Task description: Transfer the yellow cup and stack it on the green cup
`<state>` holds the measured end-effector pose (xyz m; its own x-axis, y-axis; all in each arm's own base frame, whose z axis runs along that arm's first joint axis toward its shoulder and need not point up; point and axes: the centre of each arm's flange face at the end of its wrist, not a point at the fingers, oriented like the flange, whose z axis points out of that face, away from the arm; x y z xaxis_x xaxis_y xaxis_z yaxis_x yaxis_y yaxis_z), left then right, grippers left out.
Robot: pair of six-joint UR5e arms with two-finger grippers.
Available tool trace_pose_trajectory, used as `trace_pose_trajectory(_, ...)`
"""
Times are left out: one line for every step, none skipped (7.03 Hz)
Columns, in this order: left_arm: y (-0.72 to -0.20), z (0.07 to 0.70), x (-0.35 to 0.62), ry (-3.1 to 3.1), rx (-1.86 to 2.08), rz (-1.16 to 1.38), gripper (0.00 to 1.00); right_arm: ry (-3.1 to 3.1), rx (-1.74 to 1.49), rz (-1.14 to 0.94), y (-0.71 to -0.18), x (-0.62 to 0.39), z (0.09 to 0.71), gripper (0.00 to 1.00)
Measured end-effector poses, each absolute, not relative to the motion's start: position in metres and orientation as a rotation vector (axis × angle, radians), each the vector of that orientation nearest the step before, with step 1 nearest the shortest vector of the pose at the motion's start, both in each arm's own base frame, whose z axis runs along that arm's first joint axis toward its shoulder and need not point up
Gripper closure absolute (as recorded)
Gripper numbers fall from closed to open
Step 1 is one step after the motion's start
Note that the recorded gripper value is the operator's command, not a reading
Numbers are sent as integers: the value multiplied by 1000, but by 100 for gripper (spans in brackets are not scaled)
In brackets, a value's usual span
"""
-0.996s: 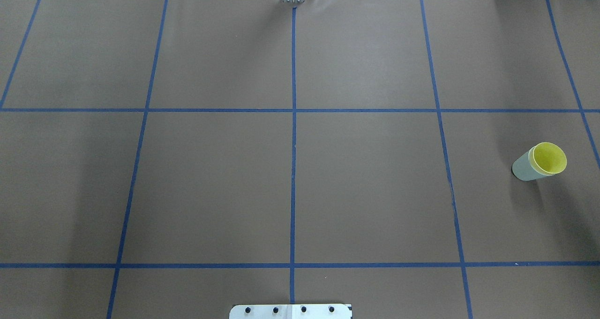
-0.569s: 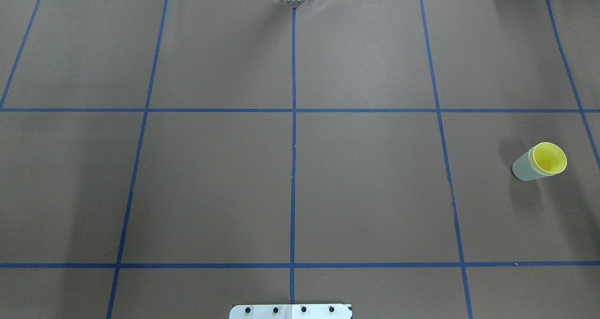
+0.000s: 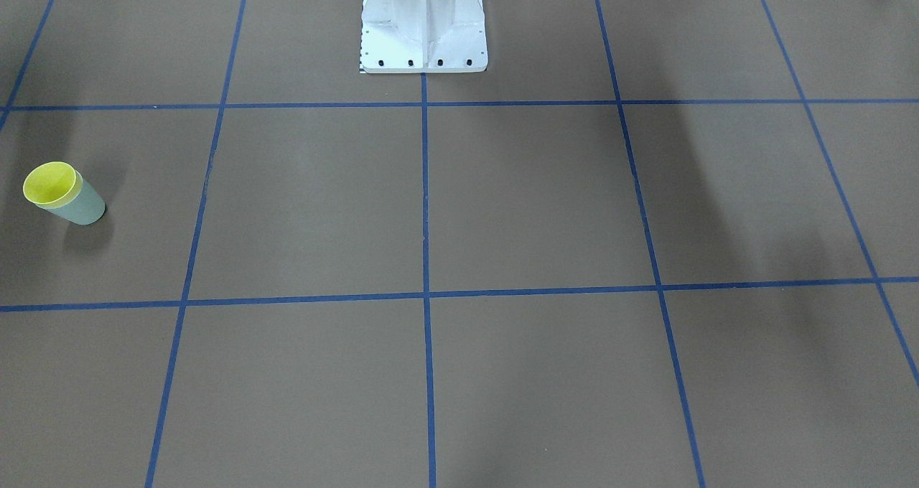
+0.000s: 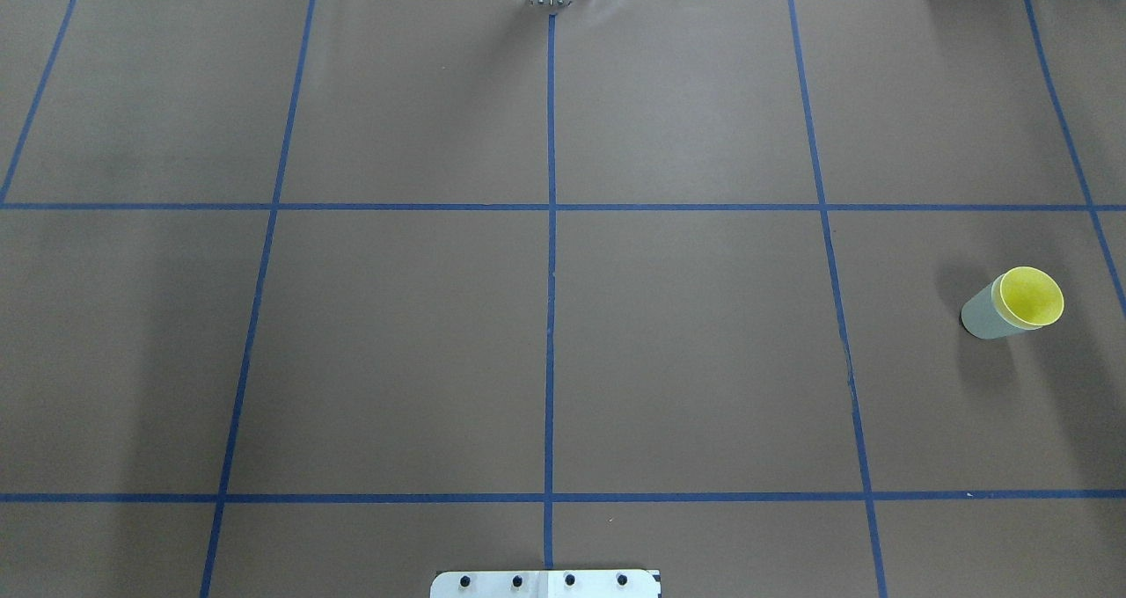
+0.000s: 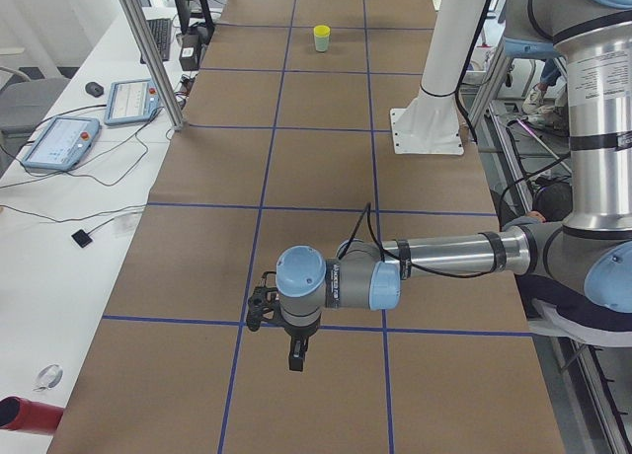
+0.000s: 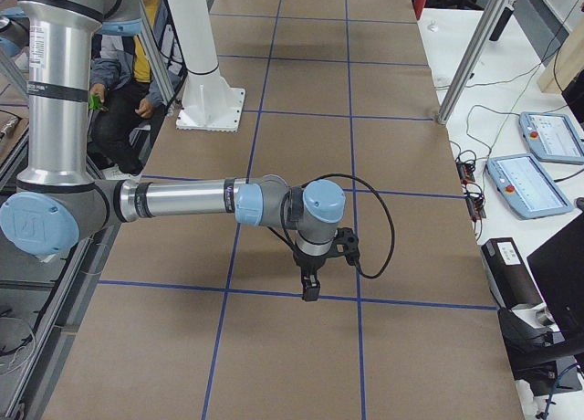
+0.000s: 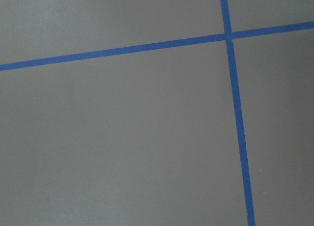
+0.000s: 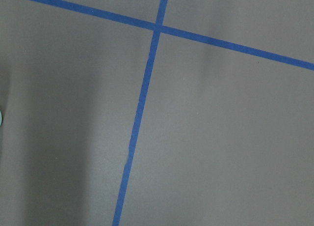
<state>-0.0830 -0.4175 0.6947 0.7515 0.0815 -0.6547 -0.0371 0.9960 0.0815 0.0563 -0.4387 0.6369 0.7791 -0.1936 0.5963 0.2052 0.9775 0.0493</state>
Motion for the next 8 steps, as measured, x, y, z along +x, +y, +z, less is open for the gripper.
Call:
trace_pose_trajectory(-418,693,-84,718,61,60,0,-643,-20,-215,-439,56,637,0)
trace_pose_trajectory(-420,684,-84,718,70,57,0,-643,-21,-215,-438,56,638,0)
trace_pose_trajectory(-421,672,-84,720,84,59,0,-643,-21,-214,-438,56,638,0)
trace_pose_trajectory(-421,666,-83,731,92,62,0,-643,-22,-214,-438,56,638,0)
trace_pose_trajectory(-419,665,-80,756,93,62,0,-643,-22,-215,-438,56,639,0)
trace_pose_trajectory(-418,666,-79,779,92,63,0,-643,-23,-215,-438,56,639,0)
trace_pose_trajectory(-416,669,-78,788,87,63,0,-643,-23,-215,-438,56,639,0)
trace_pose_trajectory(-415,673,-78,791,81,63,0,-643,-23,-215,-438,56,639,0)
